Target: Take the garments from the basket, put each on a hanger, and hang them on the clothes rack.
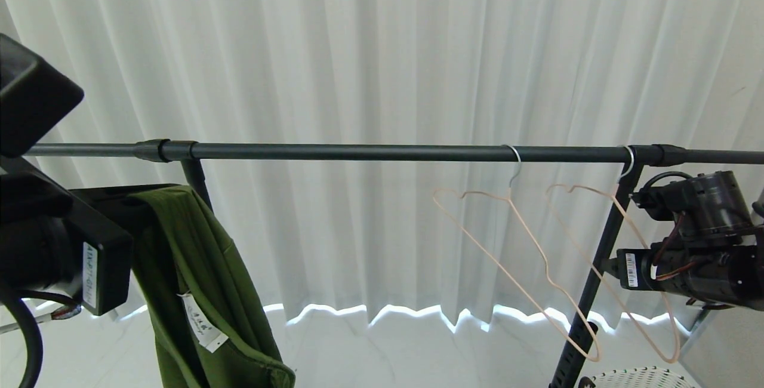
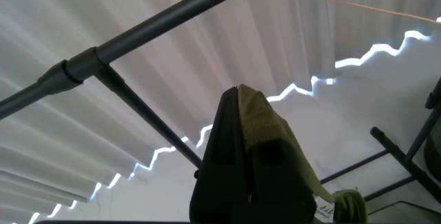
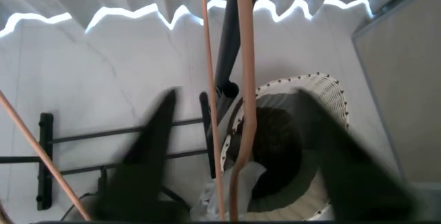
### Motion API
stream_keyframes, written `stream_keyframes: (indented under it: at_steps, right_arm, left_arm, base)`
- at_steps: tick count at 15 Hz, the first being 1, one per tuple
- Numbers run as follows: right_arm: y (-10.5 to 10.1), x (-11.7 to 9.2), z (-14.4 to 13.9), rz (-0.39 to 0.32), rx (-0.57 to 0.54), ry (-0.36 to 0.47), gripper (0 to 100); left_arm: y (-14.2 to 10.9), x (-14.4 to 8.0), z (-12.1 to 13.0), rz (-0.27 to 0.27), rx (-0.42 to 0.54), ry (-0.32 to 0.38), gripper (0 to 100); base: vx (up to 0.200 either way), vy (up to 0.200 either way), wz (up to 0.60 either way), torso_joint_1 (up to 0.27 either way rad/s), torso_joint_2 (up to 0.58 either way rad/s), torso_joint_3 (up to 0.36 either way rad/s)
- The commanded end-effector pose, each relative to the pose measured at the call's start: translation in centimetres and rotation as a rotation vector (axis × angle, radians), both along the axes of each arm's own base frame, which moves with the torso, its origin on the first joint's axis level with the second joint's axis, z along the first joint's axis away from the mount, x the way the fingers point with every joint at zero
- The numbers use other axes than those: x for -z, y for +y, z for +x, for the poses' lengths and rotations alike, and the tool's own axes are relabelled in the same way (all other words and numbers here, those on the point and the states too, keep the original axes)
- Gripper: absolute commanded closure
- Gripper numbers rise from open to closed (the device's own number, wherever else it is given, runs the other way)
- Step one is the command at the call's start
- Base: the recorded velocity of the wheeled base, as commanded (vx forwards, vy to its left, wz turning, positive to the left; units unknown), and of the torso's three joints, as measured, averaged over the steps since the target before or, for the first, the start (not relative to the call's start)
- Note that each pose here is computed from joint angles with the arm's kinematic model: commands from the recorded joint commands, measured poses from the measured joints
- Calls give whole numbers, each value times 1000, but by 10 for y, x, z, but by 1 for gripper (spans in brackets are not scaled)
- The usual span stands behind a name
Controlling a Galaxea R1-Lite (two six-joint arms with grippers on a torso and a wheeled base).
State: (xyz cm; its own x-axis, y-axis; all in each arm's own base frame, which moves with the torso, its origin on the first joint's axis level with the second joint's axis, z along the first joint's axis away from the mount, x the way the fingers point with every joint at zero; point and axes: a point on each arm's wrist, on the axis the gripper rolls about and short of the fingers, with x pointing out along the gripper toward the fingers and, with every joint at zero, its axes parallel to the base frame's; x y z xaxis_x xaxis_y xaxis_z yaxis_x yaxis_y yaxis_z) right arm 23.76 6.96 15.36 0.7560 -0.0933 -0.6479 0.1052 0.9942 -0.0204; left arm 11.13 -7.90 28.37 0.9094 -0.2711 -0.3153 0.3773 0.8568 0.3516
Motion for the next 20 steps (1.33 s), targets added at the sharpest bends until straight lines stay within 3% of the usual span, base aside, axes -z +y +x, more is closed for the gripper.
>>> stream_keyframes:
  at_steps: [1, 14, 20]
  right_arm:
    - [0, -4, -2, 7, -3, -16, 100]
    - [-6, -33, -26, 60, -28, -128, 100]
    - [-9, -43, -68, 83, -91, -198, 100]
  left_arm:
    - [0, 0, 0, -1, -1, -1, 100]
    - [2, 1, -5, -4, 13, -5, 100]
    - [3, 3, -6, 3, 10, -2, 100]
  base:
    - [0, 0, 0, 0, 0, 0]
    - [0, 0, 0, 0, 0, 0]
    - [-33, 0, 0, 0, 0, 0]
